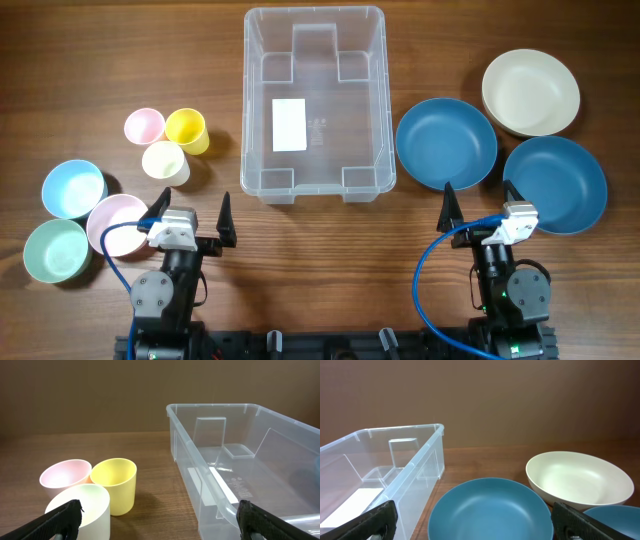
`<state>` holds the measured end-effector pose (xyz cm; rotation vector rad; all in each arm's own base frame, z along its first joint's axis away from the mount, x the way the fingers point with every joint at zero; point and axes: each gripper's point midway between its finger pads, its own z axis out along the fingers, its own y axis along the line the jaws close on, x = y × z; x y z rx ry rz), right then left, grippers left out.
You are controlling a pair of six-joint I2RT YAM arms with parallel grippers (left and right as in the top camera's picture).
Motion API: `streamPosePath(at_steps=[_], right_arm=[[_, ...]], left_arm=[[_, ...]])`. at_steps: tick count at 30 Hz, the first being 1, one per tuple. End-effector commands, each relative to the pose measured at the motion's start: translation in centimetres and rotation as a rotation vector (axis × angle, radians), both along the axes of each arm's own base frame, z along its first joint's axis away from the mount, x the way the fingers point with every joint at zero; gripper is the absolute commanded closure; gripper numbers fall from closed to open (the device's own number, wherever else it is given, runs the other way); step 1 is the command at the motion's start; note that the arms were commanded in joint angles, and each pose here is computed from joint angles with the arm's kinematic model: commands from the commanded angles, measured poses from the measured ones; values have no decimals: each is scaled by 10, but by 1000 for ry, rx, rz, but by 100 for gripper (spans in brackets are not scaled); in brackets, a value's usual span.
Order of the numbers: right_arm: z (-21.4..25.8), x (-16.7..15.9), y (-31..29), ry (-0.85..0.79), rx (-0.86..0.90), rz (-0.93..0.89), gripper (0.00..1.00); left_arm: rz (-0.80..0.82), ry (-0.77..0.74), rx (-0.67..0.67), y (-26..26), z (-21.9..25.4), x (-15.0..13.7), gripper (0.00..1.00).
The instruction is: Pack container
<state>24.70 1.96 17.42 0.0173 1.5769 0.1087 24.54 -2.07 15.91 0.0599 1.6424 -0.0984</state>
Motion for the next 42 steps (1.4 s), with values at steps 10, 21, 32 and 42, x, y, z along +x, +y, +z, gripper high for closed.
streamPosePath(at_steps=[10, 21, 32, 42], right_arm=[[0, 0, 3, 0, -10, 17, 0], [0, 0, 3, 0, -10, 17, 0], [0, 0, 3, 0, -10, 17, 0], [-2, 0, 6, 8, 8, 33, 0]], left_arm=[[-18, 0, -1, -3, -2, 0, 0], [-18, 0, -1, -3, -2, 0, 0], [-18, 0, -1, -3, -2, 0, 0], [0, 1, 2, 0, -2, 0, 0]])
